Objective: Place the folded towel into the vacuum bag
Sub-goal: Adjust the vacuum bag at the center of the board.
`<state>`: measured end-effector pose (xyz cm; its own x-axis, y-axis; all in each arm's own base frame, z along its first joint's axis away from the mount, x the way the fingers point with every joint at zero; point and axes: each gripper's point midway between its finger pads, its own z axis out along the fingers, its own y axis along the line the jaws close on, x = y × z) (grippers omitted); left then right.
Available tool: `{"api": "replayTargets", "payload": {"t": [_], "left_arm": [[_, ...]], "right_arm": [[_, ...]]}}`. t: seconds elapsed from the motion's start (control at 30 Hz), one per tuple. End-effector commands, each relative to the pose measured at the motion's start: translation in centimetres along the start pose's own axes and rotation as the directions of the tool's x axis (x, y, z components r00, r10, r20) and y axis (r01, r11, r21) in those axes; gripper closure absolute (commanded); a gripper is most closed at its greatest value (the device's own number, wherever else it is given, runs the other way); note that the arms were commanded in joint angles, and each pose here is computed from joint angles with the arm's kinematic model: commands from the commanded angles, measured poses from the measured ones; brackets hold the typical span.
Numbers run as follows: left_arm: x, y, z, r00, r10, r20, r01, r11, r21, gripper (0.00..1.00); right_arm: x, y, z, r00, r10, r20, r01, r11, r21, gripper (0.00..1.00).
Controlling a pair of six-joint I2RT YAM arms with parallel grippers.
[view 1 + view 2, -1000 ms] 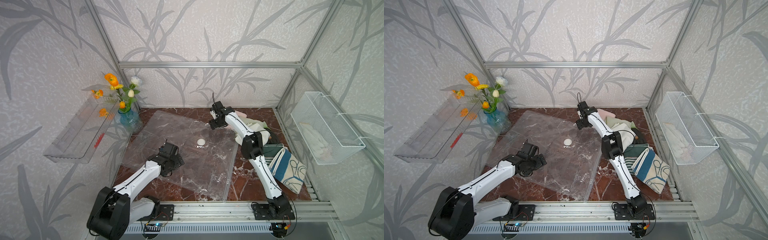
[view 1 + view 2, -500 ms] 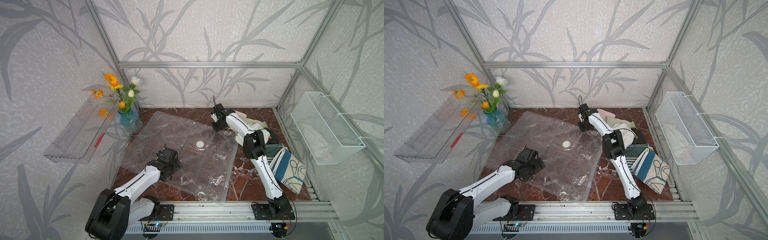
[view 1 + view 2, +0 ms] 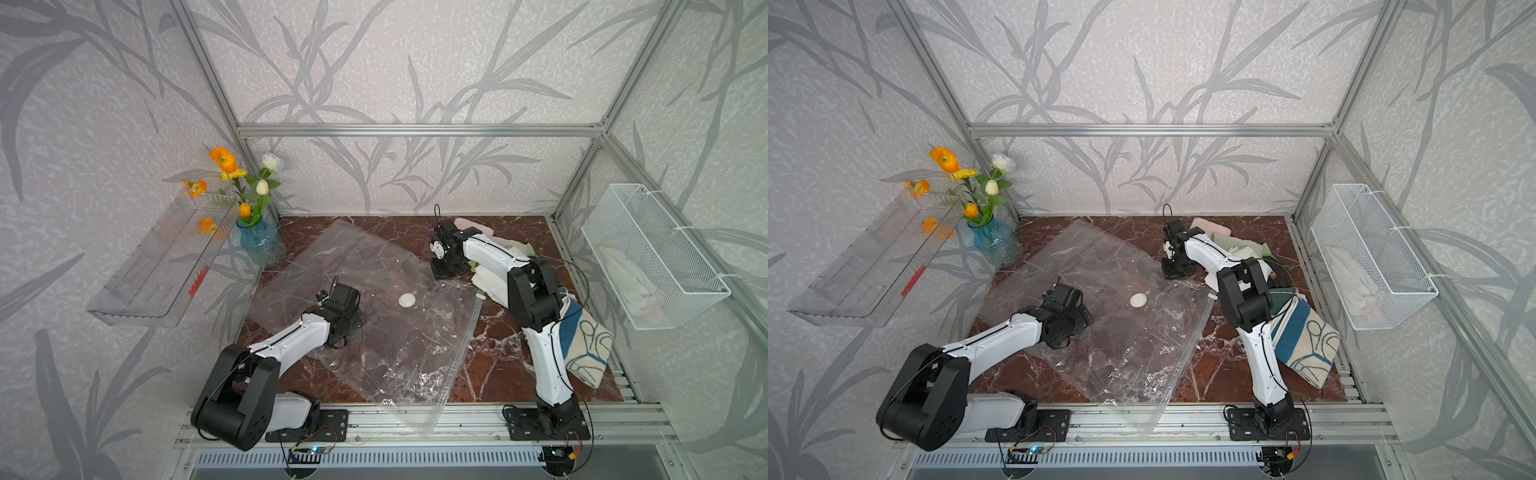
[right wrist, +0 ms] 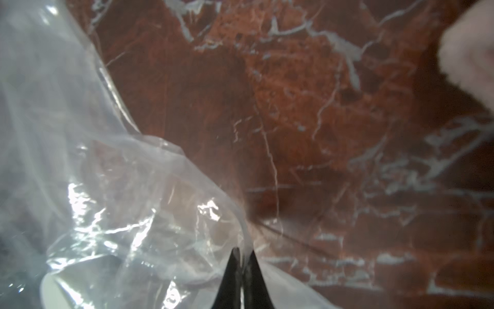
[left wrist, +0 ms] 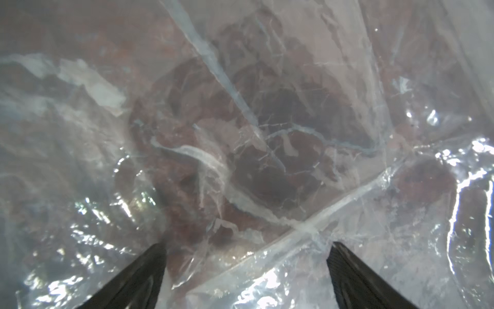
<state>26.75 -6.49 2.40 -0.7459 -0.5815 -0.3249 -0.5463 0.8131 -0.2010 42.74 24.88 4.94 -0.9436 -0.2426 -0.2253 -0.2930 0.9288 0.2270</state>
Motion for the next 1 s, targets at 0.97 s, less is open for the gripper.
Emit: {"api": "replayTargets", "payload": {"t": [0.97], "left_arm": [[-7.1,-5.6,1.0,0.991,0.131,0.03,-0.131,0.991,-0.002,0.03]], "right_arm": [[9.4,-2.5,-5.2,0.937,0.343,0.067,-0.335,0.936,-0.111,0.98]]}}
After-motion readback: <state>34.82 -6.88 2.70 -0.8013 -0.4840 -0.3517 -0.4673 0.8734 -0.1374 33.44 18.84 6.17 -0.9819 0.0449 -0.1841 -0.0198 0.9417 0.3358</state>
